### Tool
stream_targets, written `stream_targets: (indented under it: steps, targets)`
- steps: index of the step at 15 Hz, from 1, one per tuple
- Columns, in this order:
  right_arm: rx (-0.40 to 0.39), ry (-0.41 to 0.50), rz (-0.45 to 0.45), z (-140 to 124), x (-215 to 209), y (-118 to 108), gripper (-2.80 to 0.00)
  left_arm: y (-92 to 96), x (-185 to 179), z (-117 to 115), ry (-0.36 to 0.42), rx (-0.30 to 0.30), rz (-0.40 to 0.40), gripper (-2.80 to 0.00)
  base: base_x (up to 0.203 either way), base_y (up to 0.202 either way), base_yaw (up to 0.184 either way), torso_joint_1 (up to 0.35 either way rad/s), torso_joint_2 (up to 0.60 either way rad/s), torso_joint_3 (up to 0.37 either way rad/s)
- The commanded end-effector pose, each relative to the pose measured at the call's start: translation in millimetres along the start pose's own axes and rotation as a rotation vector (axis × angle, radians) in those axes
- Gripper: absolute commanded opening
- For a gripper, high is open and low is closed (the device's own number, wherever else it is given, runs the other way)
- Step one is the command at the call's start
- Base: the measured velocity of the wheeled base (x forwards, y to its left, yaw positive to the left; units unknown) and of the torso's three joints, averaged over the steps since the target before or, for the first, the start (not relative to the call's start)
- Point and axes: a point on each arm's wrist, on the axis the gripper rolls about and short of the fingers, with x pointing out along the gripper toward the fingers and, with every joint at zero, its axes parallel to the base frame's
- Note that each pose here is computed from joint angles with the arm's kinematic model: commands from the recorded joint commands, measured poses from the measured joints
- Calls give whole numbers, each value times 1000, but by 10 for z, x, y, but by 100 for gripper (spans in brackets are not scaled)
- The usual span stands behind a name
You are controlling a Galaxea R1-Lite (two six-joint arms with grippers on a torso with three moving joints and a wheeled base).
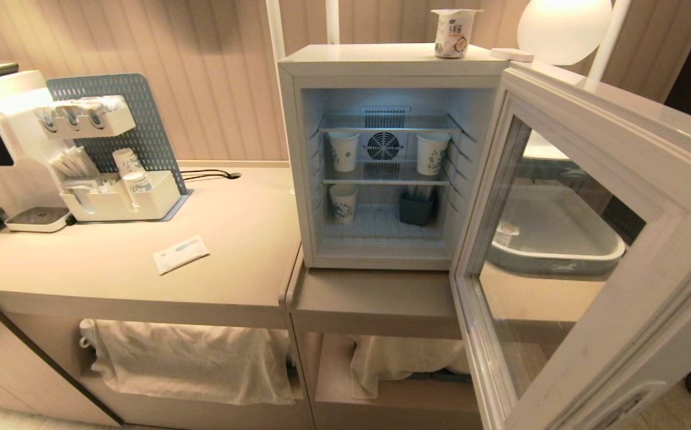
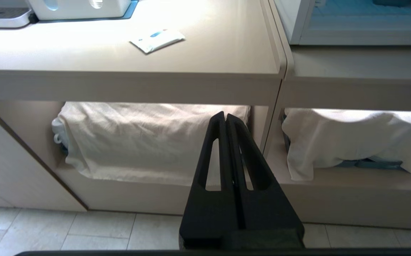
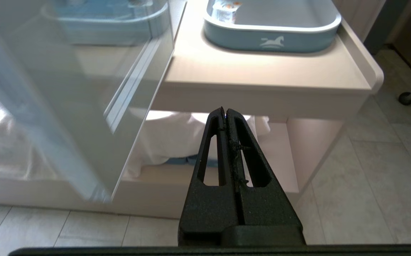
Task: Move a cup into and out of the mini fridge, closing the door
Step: Put the yoghurt in the freezer
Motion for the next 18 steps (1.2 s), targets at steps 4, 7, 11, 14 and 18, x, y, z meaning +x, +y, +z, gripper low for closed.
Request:
stream_targets:
  steps: [4,7,11,14,18]
  targets:
    - [1,-1,1,1,0,0,-280,0,0,-3,2,2,0,-280,-193,0,-1,0,2,1]
    - [1,-2,1,2,0,0,-280,0,1,-5,2,2,0,-280,-164,0,1,3,0,5]
    - [1,-3,1,3,0,0,-280,0,0,0,-1,4,0,-280,0,0,0,0,0,0]
    - [1,-3,1,3,0,0,-280,0,1,-3,1,5,0,-280,0,0,0,0,0,0]
    - [1,-3,1,3,0,0,-280,0,0,-1,1,7,0,-280,0,73,-1,3,1,1]
